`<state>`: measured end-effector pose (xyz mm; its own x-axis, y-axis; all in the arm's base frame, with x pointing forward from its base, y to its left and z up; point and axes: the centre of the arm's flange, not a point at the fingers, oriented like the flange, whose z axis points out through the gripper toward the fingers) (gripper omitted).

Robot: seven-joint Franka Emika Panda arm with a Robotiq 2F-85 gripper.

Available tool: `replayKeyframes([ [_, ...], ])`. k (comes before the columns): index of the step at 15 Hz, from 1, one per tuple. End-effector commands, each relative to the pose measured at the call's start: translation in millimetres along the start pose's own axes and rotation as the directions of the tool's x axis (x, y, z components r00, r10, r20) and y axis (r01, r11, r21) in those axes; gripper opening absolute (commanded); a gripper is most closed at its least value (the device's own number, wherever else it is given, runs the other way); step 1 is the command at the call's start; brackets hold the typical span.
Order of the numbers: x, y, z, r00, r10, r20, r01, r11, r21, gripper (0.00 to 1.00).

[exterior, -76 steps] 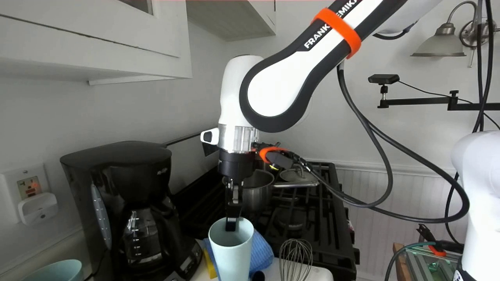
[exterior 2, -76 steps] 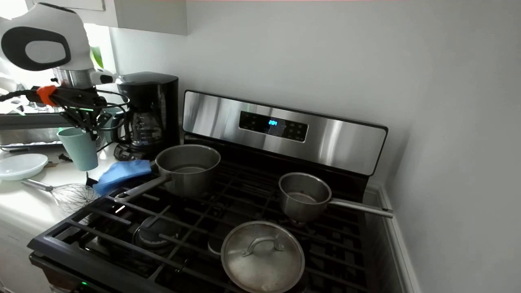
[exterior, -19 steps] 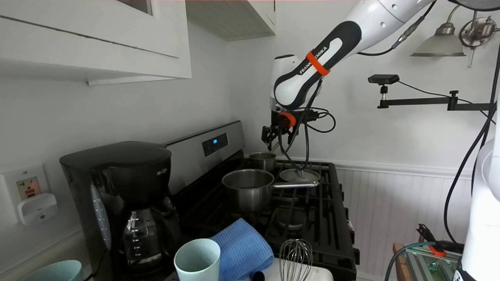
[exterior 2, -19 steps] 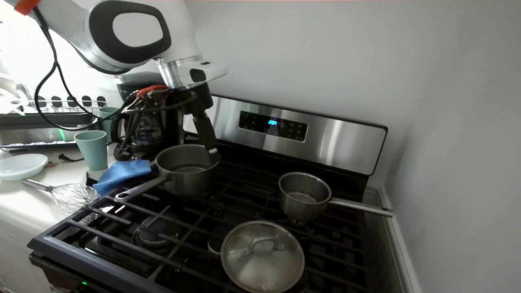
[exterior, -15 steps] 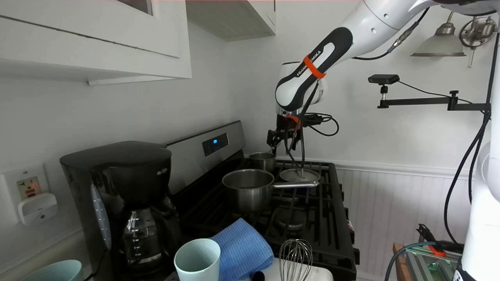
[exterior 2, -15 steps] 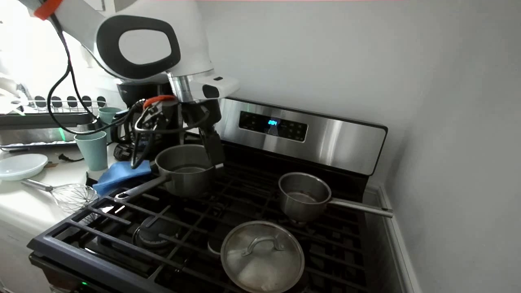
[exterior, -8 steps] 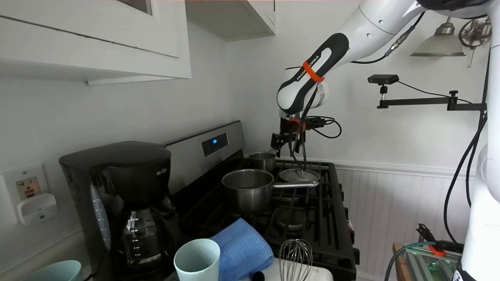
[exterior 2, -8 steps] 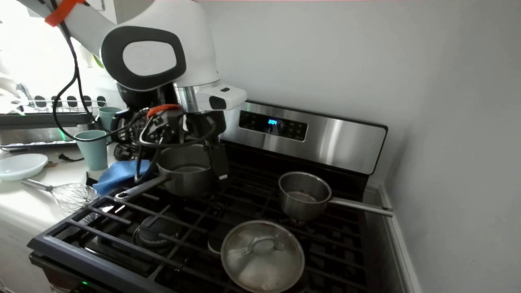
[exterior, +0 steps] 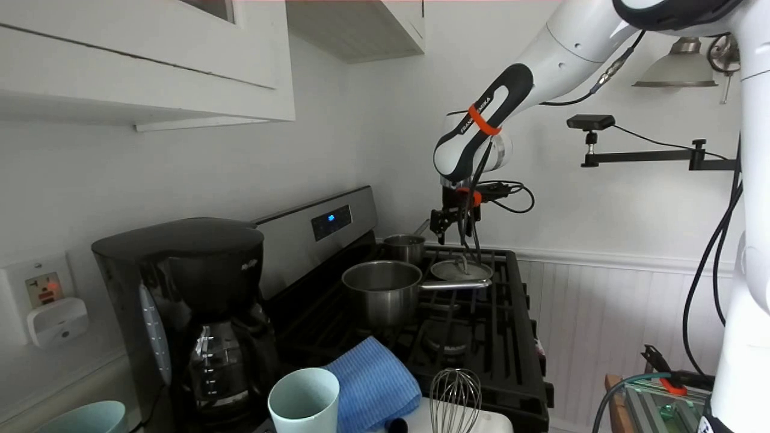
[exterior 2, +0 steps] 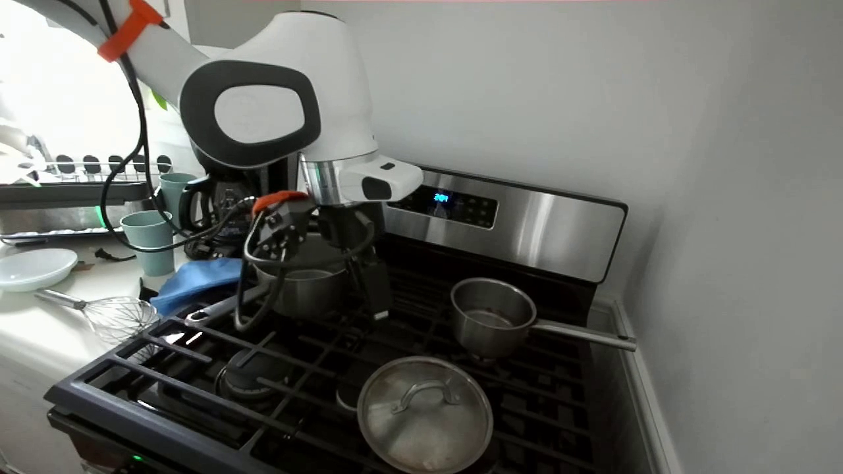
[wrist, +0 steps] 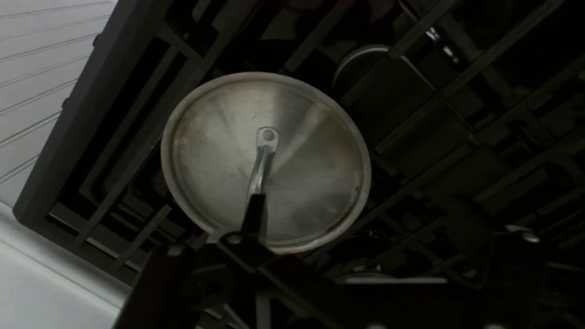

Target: Pour the liquid from the cup into the two pots then put the silver lid on the big silver pot.

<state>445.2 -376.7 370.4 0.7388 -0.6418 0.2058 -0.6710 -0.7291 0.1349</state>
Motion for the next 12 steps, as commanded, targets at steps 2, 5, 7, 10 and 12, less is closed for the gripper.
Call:
replayKeyframes([
  [2, 23.1, 24.6, 30.3, 0.998, -0.054, 0.016, 0.055, 0.998, -0.028, 1.0],
  [5, 31.3, 30.6, 51.2, 0.998, -0.055, 0.016, 0.056, 0.998, -0.024, 1.0],
  [7, 37.4, 34.2, 67.8, 0.999, -0.035, 0.017, 0.036, 0.999, -0.027, 1.0],
  [10, 44.8, 37.4, 86.3, 1.0, -0.013, 0.013, 0.013, 0.999, -0.039, 1.0],
  [12, 47.7, 39.2, 97.7, 1.0, -0.003, 0.024, 0.004, 0.999, -0.039, 1.0],
])
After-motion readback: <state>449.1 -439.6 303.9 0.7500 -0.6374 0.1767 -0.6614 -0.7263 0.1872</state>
